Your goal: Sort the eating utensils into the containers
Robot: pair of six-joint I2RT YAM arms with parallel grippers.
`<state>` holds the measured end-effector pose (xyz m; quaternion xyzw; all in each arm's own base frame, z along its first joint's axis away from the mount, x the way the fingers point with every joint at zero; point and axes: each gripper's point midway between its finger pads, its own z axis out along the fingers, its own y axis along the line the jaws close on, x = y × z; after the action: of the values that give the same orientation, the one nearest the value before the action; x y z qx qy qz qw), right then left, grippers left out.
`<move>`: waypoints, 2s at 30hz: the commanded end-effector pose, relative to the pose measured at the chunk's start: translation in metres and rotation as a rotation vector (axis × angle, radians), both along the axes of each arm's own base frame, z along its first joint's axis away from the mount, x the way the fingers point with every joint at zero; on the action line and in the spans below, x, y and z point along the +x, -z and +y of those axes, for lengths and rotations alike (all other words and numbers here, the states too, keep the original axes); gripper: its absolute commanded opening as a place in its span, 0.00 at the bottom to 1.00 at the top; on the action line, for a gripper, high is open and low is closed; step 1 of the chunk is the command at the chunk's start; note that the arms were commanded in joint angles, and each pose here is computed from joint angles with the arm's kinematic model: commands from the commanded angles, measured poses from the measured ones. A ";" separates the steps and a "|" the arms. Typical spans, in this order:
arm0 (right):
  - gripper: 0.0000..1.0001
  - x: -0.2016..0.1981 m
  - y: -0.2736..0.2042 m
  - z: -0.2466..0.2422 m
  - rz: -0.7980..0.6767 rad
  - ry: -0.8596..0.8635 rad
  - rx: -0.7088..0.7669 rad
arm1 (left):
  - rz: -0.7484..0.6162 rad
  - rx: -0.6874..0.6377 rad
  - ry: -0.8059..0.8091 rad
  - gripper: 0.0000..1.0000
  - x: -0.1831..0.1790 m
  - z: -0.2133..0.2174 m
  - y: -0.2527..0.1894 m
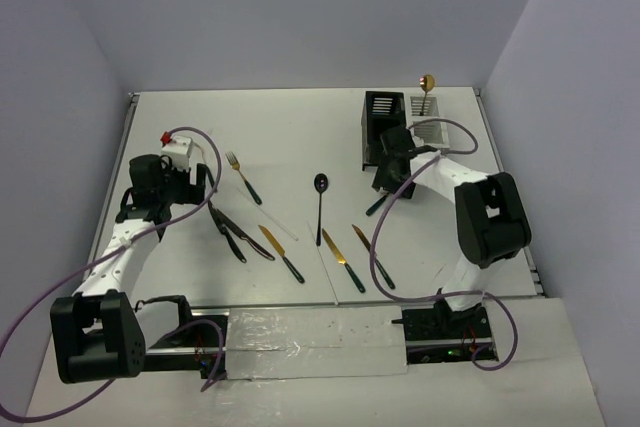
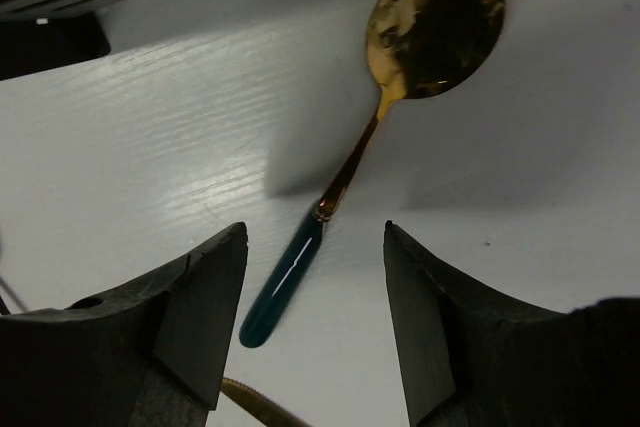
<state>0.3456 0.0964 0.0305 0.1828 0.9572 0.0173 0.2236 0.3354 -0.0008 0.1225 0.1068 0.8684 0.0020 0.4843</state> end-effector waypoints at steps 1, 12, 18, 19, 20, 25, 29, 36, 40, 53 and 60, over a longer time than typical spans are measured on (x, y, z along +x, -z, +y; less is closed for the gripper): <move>0.64 0.004 -0.003 0.008 0.006 0.010 -0.039 | -0.036 0.007 -0.001 0.93 0.004 0.002 -0.005; 0.57 -0.023 0.021 0.009 0.099 -0.017 -0.102 | -0.083 0.011 -0.007 0.92 0.005 0.003 -0.017; 0.57 -0.015 0.001 0.008 -0.083 0.054 -0.069 | -0.103 0.010 -0.003 0.93 0.004 0.002 -0.021; 0.57 -0.009 -0.003 0.007 -0.126 0.075 -0.059 | -0.103 0.008 0.001 0.93 0.003 0.002 -0.021; 0.57 -0.006 -0.009 0.008 -0.156 0.082 -0.051 | -0.106 0.010 0.000 0.93 0.003 0.002 -0.022; 0.59 -0.004 0.000 0.006 -0.146 0.111 -0.061 | -0.112 0.020 -0.010 0.93 0.003 0.005 -0.023; 0.59 -0.007 -0.005 0.003 -0.206 0.137 -0.055 | -0.128 0.017 -0.002 0.93 0.003 0.003 -0.027; 0.59 -0.011 -0.006 -0.003 -0.200 0.156 -0.076 | -0.128 0.021 -0.003 0.93 0.004 0.004 -0.027; 0.57 -0.017 0.009 0.004 -0.149 0.140 -0.054 | -0.135 0.022 0.003 0.93 0.002 0.003 -0.027; 0.30 -0.048 0.020 0.007 -0.068 0.078 -0.113 | -0.163 0.032 -0.012 0.93 0.000 0.006 -0.036; 0.14 -0.076 0.025 0.007 -0.003 0.033 -0.089 | -0.186 0.040 -0.022 0.93 -0.002 0.008 -0.042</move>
<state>0.3012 0.1077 0.0120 0.2048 0.9402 -0.0211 0.2715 0.3292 0.0014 0.1479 0.1081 0.8387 0.0176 0.5335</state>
